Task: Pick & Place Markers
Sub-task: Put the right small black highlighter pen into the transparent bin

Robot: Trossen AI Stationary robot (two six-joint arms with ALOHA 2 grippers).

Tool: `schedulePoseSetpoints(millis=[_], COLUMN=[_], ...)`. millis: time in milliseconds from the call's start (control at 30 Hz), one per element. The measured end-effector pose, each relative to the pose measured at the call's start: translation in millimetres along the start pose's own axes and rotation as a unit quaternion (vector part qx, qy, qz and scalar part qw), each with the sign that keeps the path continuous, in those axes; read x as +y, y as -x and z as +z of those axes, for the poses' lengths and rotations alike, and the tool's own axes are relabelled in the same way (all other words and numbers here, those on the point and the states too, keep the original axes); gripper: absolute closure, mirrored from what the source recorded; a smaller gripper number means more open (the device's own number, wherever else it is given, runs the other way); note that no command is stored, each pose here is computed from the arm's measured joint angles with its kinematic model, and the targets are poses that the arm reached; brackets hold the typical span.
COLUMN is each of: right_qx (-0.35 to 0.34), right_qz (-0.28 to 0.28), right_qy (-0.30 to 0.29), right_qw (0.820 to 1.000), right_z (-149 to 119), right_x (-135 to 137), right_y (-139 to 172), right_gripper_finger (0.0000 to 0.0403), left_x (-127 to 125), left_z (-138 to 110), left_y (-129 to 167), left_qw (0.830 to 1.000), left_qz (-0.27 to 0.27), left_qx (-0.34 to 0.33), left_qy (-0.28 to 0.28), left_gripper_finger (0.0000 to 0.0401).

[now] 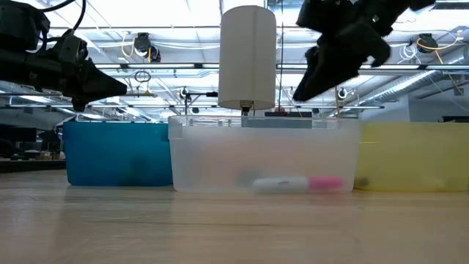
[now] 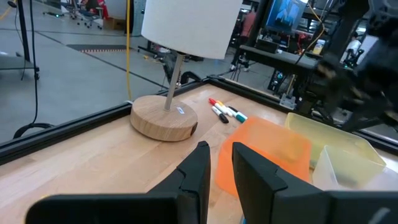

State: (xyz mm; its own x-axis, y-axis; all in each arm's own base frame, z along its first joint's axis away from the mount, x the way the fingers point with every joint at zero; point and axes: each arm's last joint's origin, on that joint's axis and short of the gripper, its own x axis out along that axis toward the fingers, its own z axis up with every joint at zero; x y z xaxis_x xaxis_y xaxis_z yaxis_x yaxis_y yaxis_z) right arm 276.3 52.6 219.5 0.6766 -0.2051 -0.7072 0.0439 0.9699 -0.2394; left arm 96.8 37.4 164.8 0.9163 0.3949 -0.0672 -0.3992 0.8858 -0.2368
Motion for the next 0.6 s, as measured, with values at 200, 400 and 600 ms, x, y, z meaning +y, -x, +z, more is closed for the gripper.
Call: schedulePoseSetpoints(millis=[200,400,600], right_qx=[-0.040,-0.011,0.140], right_qz=[-0.123,-0.209,-0.211], right_qy=[-0.038,-0.173,-0.371], right_qw=[0.991,0.962,0.894], right_z=[5.6,-5.8,-48.3], right_x=[-29.4,-71.6,-126.3], right_y=[29.9,32.6,17.4], right_gripper_finger=[0.0277,0.0280,0.0260], left_x=[0.0,0.0,0.0], left_z=[0.0,0.0,0.0], left_y=[0.0,0.0,0.0], left_qw=[1.000,1.000,1.000], left_qz=[0.000,0.000,0.000], left_qx=[0.000,0.000,0.000], left_qy=[0.000,0.000,0.000], left_gripper_finger=[0.0329,0.0329,0.0329])
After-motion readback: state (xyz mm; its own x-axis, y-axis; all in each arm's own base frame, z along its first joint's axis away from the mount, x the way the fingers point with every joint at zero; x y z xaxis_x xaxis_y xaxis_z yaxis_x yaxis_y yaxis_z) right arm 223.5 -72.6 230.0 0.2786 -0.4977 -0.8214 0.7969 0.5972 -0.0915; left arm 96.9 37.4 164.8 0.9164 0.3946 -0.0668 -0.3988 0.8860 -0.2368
